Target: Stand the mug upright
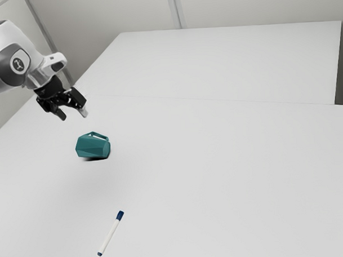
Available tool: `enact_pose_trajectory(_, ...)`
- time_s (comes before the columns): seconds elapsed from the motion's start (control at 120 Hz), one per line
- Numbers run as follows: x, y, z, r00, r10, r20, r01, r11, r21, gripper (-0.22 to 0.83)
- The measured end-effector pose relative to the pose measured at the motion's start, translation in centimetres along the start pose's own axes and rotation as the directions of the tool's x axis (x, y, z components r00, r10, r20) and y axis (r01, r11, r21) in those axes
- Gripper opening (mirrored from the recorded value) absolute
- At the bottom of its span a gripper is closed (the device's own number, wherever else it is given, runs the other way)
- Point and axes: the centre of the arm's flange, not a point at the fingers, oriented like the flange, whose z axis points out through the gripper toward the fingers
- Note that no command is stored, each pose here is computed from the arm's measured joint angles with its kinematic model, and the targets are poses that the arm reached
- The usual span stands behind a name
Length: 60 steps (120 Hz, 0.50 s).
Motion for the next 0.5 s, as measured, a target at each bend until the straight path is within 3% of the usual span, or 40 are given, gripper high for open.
enact_pose_trajectory(0.3, -2.8, -7.3, 4.6, 0.967, -0.193, -0.166, 0.140, 0.948, -0.286, 0.61)
enact_pose_trajectory(0.5, -5.5, -13.2, 5.3, 0.940, -0.211, -0.267, 0.122, 0.941, -0.315, 0.61)
